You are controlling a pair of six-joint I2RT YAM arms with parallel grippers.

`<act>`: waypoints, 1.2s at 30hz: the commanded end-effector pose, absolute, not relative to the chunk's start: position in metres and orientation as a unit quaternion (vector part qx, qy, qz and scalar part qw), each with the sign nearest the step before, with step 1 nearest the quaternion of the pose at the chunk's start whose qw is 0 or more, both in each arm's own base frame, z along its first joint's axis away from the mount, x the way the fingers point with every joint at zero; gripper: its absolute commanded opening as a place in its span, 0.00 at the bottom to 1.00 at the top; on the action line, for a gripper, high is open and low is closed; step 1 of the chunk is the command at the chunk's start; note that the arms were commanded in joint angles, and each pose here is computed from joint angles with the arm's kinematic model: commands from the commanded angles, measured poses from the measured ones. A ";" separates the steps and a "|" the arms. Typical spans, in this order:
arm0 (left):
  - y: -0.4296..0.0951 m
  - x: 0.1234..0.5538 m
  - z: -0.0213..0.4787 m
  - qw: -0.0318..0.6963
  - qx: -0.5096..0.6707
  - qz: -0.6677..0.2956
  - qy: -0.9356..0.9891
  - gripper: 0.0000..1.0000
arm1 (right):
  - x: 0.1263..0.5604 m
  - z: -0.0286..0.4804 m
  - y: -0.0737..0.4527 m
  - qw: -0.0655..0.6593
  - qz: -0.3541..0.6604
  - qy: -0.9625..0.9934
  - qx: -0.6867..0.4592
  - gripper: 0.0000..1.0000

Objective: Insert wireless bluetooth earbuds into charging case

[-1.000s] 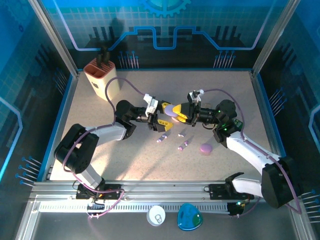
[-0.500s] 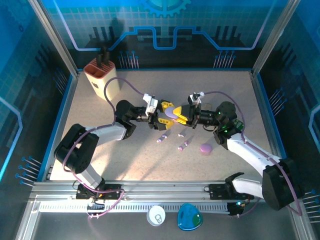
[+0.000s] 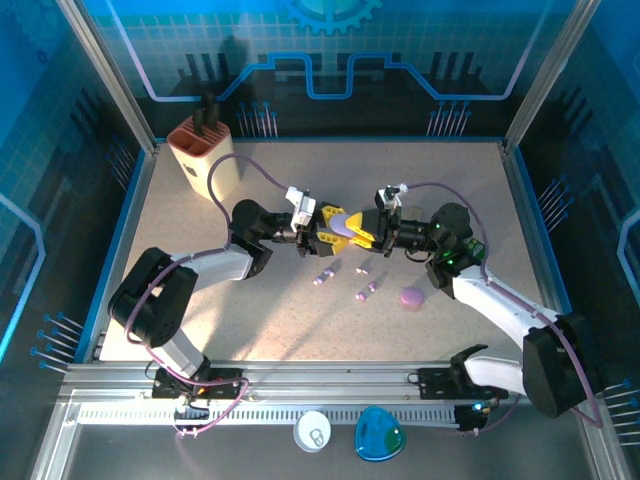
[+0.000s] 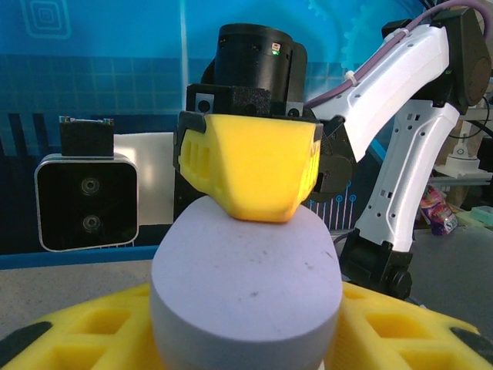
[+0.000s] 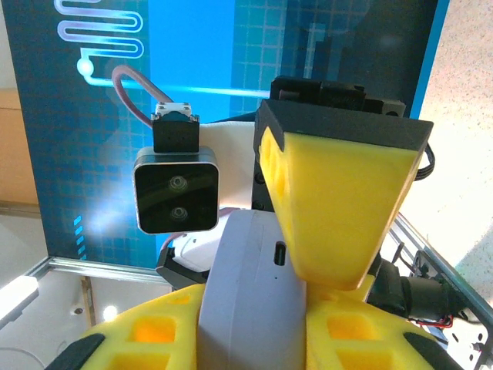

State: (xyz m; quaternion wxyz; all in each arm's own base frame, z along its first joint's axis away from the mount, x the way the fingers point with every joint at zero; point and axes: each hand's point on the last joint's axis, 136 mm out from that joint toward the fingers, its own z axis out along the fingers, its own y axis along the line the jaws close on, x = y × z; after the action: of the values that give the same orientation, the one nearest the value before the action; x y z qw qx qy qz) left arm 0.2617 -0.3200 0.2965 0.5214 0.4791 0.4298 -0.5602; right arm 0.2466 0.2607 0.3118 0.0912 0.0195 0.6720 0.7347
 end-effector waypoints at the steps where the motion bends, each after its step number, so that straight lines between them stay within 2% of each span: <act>1: -0.319 0.254 0.318 0.550 0.500 -0.549 0.382 0.50 | 0.248 0.309 0.260 0.102 0.736 0.669 0.016 0.04; 8: -0.319 0.252 0.317 0.543 0.502 -0.553 0.383 0.40 | 0.250 0.306 0.260 0.100 0.735 0.671 0.021 0.04; 14: -0.319 0.251 0.315 0.544 0.502 -0.552 0.384 0.41 | 0.251 0.309 0.260 0.103 0.737 0.667 0.020 0.05; 16: -0.319 0.251 0.315 0.544 0.502 -0.552 0.384 0.39 | 0.251 0.311 0.261 0.103 0.739 0.666 0.018 0.08; 18: -0.318 0.251 0.315 0.544 0.500 -0.552 0.386 0.35 | 0.250 0.311 0.260 0.104 0.737 0.667 0.017 0.18; 20: -0.318 0.253 0.315 0.544 0.496 -0.553 0.390 0.35 | 0.251 0.310 0.258 0.111 0.734 0.670 0.016 0.36; 21: -0.317 0.255 0.314 0.541 0.492 -0.556 0.395 0.35 | 0.252 0.310 0.255 0.120 0.732 0.671 0.014 0.48; 22: -0.316 0.256 0.314 0.537 0.489 -0.559 0.400 0.35 | 0.254 0.309 0.252 0.131 0.730 0.670 0.014 0.56; 23: -0.315 0.257 0.313 0.535 0.486 -0.561 0.403 0.35 | 0.256 0.309 0.248 0.139 0.728 0.671 0.019 0.60; 25: -0.314 0.258 0.309 0.534 0.482 -0.561 0.410 0.35 | 0.261 0.308 0.240 0.160 0.722 0.673 0.021 0.66; 30: -0.308 0.261 0.301 0.531 0.470 -0.556 0.433 0.34 | 0.268 0.307 0.222 0.221 0.688 0.691 -0.006 0.72; 34: -0.305 0.261 0.290 0.532 0.467 -0.537 0.458 0.34 | 0.268 0.297 0.214 0.304 0.605 0.732 -0.079 0.74; 36: -0.303 0.260 0.287 0.533 0.463 -0.531 0.468 0.34 | 0.267 0.290 0.210 0.355 0.539 0.752 -0.130 0.78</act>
State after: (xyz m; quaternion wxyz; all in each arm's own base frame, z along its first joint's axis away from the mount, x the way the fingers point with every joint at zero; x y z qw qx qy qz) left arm 0.2618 -0.3091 0.2805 0.5026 0.4559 0.4751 -0.5601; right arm 0.2693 0.2180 0.3010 0.2732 -0.0411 0.7177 0.6393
